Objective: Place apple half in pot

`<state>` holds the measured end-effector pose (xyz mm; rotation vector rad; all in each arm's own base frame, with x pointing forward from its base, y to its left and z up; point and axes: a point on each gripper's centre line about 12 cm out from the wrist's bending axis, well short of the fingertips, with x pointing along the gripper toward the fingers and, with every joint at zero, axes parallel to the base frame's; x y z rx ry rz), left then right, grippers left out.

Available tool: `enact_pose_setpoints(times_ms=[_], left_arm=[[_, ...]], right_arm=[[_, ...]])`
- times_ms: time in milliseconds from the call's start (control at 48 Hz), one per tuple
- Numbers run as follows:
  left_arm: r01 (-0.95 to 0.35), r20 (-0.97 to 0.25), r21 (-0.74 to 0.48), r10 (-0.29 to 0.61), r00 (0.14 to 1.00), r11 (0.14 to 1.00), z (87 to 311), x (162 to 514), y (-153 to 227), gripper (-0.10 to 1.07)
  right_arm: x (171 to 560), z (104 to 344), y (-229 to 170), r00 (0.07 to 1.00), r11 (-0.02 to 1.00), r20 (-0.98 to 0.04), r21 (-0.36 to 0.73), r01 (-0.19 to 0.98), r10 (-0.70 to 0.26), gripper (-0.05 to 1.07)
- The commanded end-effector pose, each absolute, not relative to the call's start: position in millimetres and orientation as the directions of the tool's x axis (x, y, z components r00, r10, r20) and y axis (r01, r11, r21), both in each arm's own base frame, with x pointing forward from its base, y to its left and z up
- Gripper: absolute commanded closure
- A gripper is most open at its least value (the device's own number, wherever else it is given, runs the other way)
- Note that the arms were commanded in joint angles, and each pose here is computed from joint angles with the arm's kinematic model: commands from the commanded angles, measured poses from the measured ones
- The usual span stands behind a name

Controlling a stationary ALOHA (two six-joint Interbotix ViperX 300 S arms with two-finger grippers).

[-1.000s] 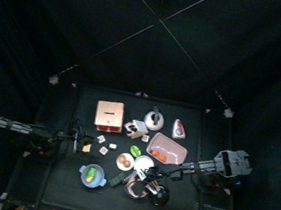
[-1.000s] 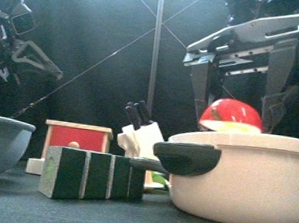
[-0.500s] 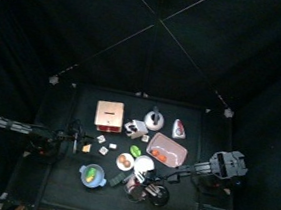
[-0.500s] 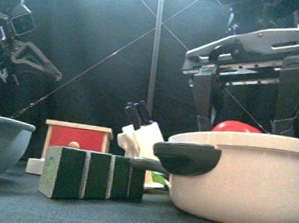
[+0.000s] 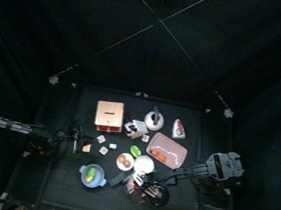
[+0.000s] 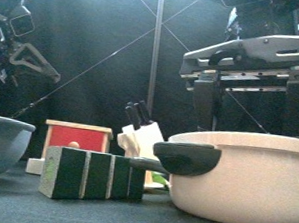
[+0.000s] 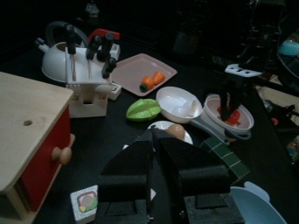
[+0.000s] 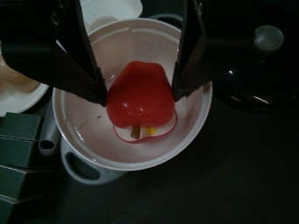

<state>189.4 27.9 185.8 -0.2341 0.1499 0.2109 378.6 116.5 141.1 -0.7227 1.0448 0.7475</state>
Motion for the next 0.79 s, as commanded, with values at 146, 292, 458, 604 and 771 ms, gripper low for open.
enact_pose_setpoints(times_ms=[146,292,458,604,771], left_arm=[[-0.224,-0.161,-0.213,0.192,0.968,0.951,189.1,191.3,28.4,0.48],[-0.224,-0.164,-0.213,0.191,0.968,0.951,188.8,191.3,28.4,0.48],[-0.224,-0.164,-0.213,0.191,0.968,0.951,188.8,191.3,28.4,0.48],[-0.223,-0.162,-0.214,0.191,0.968,0.951,189.3,191.6,28.4,0.48],[-0.224,-0.165,-0.213,0.191,0.968,0.951,188.2,191.0,28.3,0.48]], right_arm=[[385.1,155.3,120.5,0.351,0.544,-0.915,-0.194,-0.817,0.201,0.41],[383.4,153.8,124.0,0.341,0.534,-0.918,-0.189,-0.824,0.202,0.41],[384.1,150.9,124.9,0.334,0.532,-0.921,-0.184,-0.827,0.201,0.41],[384.9,151.8,124.8,0.337,0.528,-0.920,-0.189,-0.828,0.199,0.41],[385.5,152.1,123.9,0.340,0.521,-0.921,-0.198,-0.830,0.192,0.41]])
